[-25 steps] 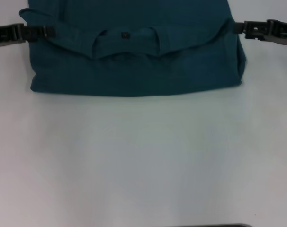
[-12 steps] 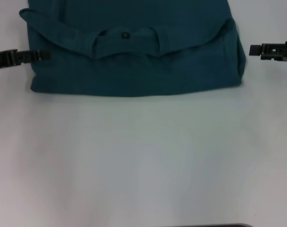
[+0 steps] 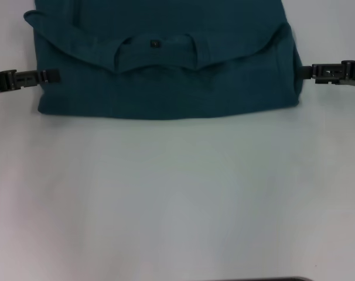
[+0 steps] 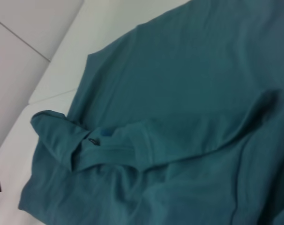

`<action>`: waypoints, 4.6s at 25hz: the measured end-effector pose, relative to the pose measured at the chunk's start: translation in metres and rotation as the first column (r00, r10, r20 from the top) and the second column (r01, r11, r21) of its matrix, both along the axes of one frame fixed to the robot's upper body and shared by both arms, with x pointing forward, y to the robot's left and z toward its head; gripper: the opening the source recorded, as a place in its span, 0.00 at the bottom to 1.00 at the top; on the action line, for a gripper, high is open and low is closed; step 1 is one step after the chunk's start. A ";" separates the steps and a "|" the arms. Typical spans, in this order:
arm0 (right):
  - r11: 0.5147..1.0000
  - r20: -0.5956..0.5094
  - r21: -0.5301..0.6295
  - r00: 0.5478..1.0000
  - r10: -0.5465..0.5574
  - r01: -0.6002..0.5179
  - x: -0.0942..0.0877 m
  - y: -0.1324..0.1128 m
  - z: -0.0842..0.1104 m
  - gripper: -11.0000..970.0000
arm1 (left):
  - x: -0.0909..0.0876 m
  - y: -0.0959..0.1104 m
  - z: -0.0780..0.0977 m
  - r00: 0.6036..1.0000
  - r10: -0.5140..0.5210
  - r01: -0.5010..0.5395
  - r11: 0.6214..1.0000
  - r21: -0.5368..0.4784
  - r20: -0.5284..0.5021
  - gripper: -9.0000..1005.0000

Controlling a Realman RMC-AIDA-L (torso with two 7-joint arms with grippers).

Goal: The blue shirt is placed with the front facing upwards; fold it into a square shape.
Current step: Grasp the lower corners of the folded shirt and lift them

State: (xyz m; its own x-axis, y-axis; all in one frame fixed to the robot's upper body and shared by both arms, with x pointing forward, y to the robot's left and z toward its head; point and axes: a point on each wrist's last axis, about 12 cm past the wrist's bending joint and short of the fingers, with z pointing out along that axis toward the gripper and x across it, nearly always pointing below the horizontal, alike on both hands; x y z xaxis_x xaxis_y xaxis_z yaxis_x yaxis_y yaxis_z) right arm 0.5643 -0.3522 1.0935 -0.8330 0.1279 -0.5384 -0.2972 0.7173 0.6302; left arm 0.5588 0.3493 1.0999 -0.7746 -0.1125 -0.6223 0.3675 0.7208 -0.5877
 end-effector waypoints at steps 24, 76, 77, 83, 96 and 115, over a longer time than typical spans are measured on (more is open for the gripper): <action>0.997 -0.055 0.038 0.996 -0.070 0.072 -0.006 0.018 -0.028 0.87 | 0.001 0.002 0.000 1.000 0.003 -0.003 1.000 0.014 0.009 0.89; 0.993 -0.069 0.050 0.993 -0.101 0.104 0.007 0.042 -0.035 0.33 | 0.006 0.006 0.008 0.999 0.012 -0.014 0.999 0.041 0.035 0.89; 0.993 -0.067 0.051 0.992 -0.103 0.106 0.007 0.042 -0.035 0.31 | 0.006 0.006 0.008 0.999 0.012 -0.014 0.999 0.041 0.036 0.89; 0.990 -0.070 0.056 0.990 -0.122 0.126 0.005 0.036 -0.036 0.04 | 0.007 0.006 0.008 0.999 0.012 -0.013 0.999 0.045 0.035 0.89; 0.989 -0.069 0.058 0.989 -0.130 0.134 0.001 0.031 -0.037 0.04 | 0.002 0.010 -0.006 0.998 0.061 -0.061 0.996 0.058 0.004 0.89; 0.989 -0.076 0.070 0.990 -0.123 0.128 0.003 0.033 -0.034 0.04 | 0.013 -0.008 -0.031 0.993 0.114 -0.108 0.986 0.127 -0.039 0.89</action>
